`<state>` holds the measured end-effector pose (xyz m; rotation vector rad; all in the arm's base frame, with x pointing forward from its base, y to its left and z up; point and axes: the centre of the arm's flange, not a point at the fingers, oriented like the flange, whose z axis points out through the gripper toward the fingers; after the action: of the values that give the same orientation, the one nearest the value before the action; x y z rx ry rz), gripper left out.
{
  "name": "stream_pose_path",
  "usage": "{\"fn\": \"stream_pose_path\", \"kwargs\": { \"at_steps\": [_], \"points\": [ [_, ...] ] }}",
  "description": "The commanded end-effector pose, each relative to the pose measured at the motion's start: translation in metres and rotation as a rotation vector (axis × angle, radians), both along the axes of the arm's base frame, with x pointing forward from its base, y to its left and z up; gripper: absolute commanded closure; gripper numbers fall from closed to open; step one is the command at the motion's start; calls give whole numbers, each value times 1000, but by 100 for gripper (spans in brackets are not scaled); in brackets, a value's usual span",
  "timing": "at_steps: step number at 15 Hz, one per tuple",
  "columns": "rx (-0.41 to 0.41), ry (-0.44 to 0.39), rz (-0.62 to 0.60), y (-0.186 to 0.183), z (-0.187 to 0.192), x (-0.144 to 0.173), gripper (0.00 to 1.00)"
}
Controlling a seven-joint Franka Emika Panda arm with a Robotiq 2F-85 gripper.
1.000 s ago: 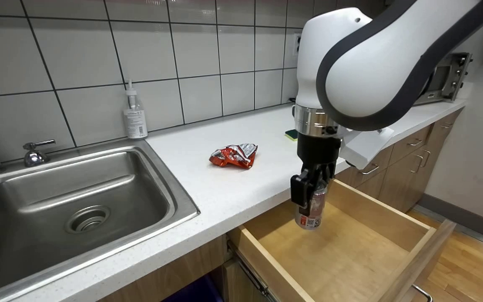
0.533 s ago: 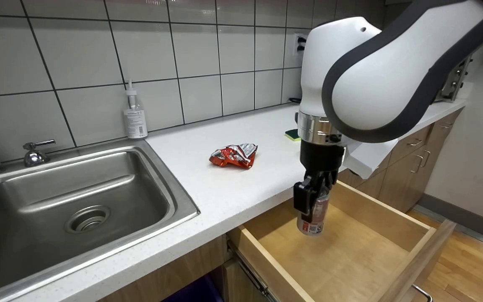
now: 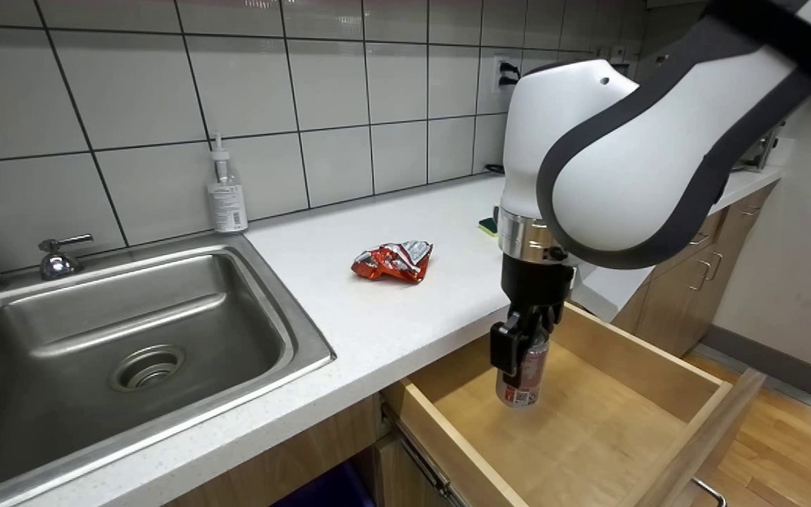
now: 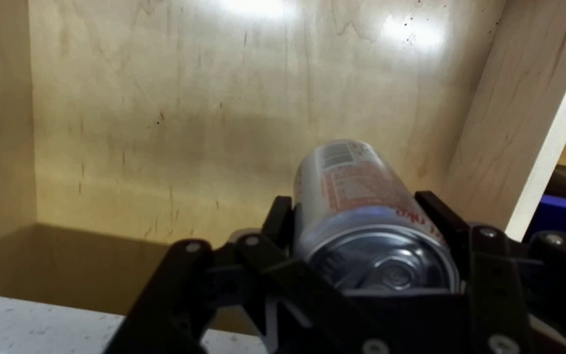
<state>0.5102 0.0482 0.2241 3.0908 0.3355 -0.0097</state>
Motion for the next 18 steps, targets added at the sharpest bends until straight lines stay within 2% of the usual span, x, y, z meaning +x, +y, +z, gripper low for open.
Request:
{"fn": "stream_pose_path", "kwargs": {
  "at_steps": [1,18],
  "points": [
    [17,-17,-21,-3,-8,8,59],
    [1,7,-49,-12,-64,51,59]
  ]
}}
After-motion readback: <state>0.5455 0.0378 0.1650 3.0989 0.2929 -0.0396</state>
